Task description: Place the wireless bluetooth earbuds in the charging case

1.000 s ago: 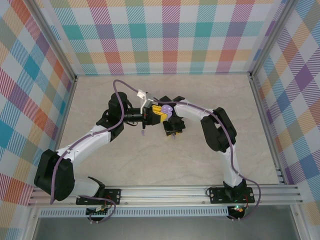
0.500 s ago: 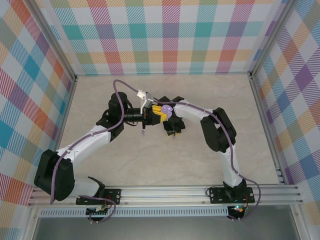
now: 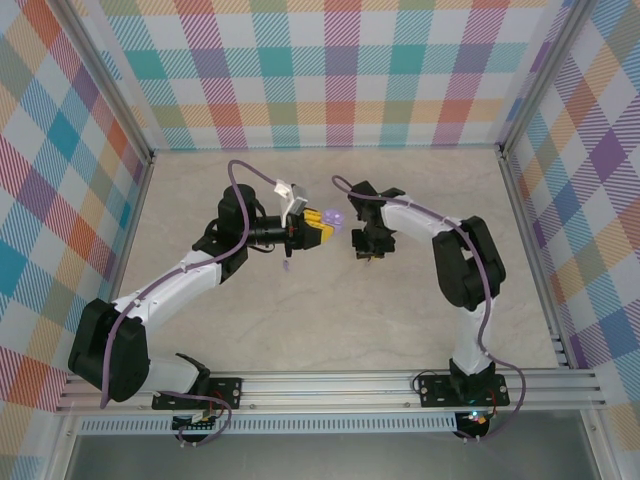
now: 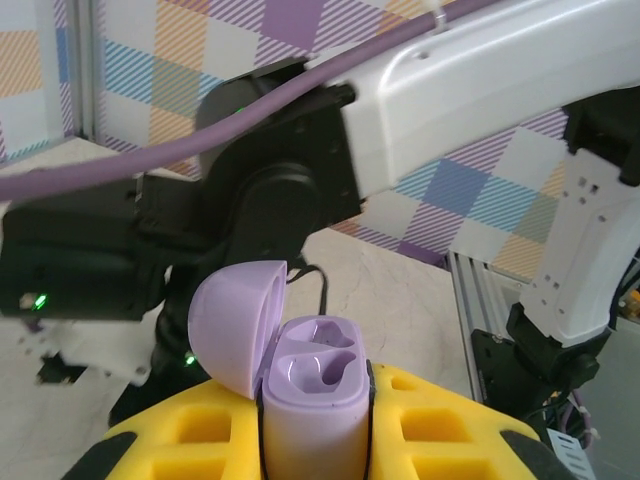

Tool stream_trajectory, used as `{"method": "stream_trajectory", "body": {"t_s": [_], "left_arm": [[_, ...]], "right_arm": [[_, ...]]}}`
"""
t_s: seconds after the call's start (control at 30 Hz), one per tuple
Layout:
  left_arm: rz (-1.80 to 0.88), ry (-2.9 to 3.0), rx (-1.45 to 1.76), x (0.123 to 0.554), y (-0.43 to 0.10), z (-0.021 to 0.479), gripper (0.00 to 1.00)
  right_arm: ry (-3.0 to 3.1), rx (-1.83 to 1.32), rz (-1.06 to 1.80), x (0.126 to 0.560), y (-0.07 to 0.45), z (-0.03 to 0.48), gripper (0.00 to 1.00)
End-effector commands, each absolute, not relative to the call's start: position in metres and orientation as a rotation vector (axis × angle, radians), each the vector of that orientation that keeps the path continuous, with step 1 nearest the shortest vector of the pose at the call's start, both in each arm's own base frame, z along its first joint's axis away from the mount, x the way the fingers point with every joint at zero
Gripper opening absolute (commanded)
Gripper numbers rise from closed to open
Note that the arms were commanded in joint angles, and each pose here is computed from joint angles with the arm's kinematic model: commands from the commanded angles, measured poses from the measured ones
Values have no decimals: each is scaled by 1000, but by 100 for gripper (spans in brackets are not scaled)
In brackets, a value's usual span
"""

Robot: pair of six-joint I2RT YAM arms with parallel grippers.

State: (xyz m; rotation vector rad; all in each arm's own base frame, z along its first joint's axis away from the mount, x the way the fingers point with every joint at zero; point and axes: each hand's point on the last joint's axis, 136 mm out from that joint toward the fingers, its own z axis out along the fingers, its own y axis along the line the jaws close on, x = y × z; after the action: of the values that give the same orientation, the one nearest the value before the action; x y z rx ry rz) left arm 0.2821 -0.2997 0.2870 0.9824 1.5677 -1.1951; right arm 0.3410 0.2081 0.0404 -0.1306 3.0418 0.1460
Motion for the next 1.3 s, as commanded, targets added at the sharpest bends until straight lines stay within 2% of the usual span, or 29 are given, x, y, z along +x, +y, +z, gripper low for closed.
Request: {"method": "stream_trajectory", "body": {"t_s": [0.0,0.4,0.7,1.27], "left_arm": [[-1156,1620,912,298,-296,289,9],[-1105,1887,667,343,-294,224,9],[-1073,1997,658,349,-294,190,9],[-1152,1755,978,310,-323,215,9]], "right_arm": [[2963,-84,250,349,209,59,20],[2783,-64,364,358,199,110,19],[2652,-121,495,358,209,169,19],[2368,-292,797,339,249,269,20]]}}
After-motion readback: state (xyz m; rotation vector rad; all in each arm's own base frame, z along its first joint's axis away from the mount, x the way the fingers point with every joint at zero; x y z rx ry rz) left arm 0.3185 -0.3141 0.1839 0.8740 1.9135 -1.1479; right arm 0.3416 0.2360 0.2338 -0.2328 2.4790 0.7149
